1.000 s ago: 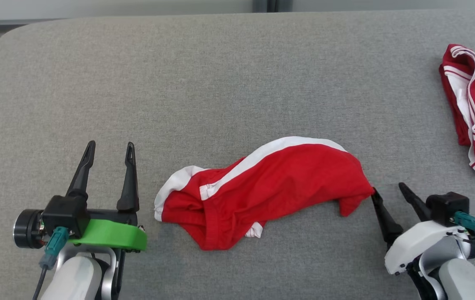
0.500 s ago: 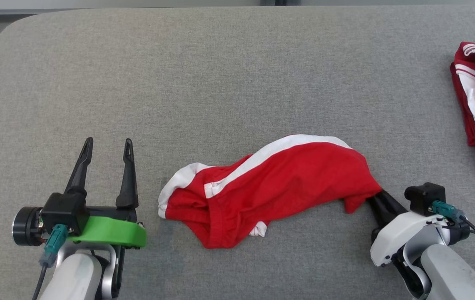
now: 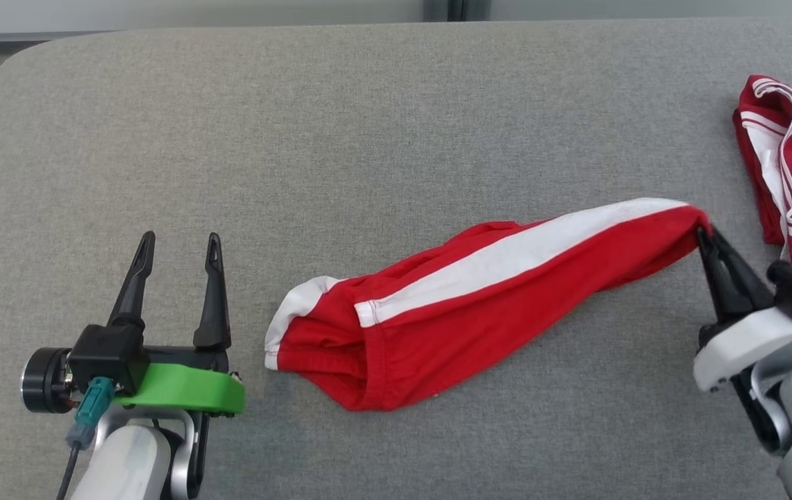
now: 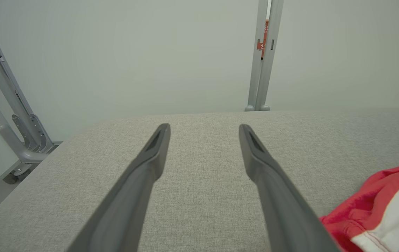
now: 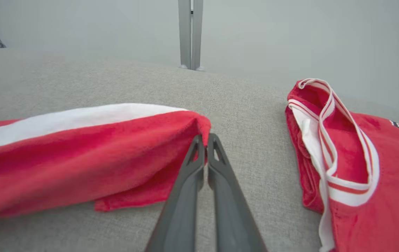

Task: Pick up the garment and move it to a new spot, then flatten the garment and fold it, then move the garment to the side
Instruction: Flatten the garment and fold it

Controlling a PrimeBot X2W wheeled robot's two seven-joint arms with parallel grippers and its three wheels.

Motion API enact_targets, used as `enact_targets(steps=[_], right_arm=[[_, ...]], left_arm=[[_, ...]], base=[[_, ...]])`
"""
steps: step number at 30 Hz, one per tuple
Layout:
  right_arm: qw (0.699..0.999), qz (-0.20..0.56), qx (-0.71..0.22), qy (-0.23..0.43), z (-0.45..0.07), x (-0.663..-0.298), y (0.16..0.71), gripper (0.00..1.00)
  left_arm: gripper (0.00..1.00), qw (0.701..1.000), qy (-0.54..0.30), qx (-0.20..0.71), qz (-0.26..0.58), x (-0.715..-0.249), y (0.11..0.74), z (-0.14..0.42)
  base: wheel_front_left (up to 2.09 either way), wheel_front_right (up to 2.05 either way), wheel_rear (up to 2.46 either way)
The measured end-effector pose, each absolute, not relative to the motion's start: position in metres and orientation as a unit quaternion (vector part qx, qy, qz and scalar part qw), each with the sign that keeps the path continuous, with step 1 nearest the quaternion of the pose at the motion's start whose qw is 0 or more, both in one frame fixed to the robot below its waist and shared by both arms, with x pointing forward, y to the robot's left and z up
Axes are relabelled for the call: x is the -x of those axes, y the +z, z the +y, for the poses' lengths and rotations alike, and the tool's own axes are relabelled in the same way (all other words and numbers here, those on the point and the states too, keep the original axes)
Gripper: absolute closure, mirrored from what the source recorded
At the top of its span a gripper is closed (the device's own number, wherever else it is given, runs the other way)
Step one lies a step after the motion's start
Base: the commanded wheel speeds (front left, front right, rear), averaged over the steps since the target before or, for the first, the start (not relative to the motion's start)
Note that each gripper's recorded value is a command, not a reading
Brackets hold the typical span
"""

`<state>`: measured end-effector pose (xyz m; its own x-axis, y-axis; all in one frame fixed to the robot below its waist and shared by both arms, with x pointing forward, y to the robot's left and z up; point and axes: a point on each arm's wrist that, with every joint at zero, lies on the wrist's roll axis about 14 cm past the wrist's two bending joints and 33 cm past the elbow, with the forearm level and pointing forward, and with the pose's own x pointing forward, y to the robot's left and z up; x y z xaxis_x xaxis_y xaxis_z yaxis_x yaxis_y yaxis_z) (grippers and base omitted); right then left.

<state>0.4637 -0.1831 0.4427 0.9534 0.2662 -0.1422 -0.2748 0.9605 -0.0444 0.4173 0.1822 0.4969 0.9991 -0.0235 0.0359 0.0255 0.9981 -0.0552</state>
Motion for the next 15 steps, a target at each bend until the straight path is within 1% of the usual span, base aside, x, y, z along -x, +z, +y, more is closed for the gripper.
enact_targets(steps=[2,6,8,10,11,12,13,15], right_arm=[[0.982,0.096,0.042,0.155,-0.175,-0.446,0.426,1.00],[0.964,0.182,0.036,0.189,-0.152,-0.394,0.378,1.00],[0.960,0.205,0.023,0.190,-0.147,-0.376,0.366,1.00],[0.961,0.212,0.000,0.179,-0.145,-0.368,0.363,1.00],[0.962,0.209,-0.006,0.175,-0.145,-0.368,0.364,0.94],[0.964,0.203,-0.011,0.169,-0.146,-0.369,0.366,0.11],[0.967,0.196,-0.020,0.164,-0.145,-0.369,0.370,0.00],[0.972,0.173,-0.032,0.158,-0.144,-0.373,0.381,0.00]], left_arm=[[0.00,0.999,-0.014,0.029,-0.019,-0.417,0.498,0.182],[0.00,0.999,-0.013,0.030,-0.016,-0.416,0.496,0.182],[0.00,0.999,-0.012,0.030,-0.014,-0.415,0.494,0.182],[0.00,0.999,-0.013,0.029,-0.014,-0.416,0.494,0.181],[0.00,0.999,-0.013,0.029,-0.013,-0.416,0.493,0.181],[0.00,0.999,-0.013,0.030,-0.013,-0.416,0.493,0.181],[0.00,0.999,-0.013,0.030,-0.013,-0.417,0.493,0.181],[0.00,0.999,-0.014,0.029,-0.013,-0.417,0.493,0.181]], base=[[0.00,0.00,0.00],[0.00,0.00,0.00],[0.00,0.00,0.00],[0.00,0.00,0.00],[0.00,0.00,0.00],[0.00,0.00,0.00],[0.00,0.00,0.00],[0.00,0.00,0.00]])
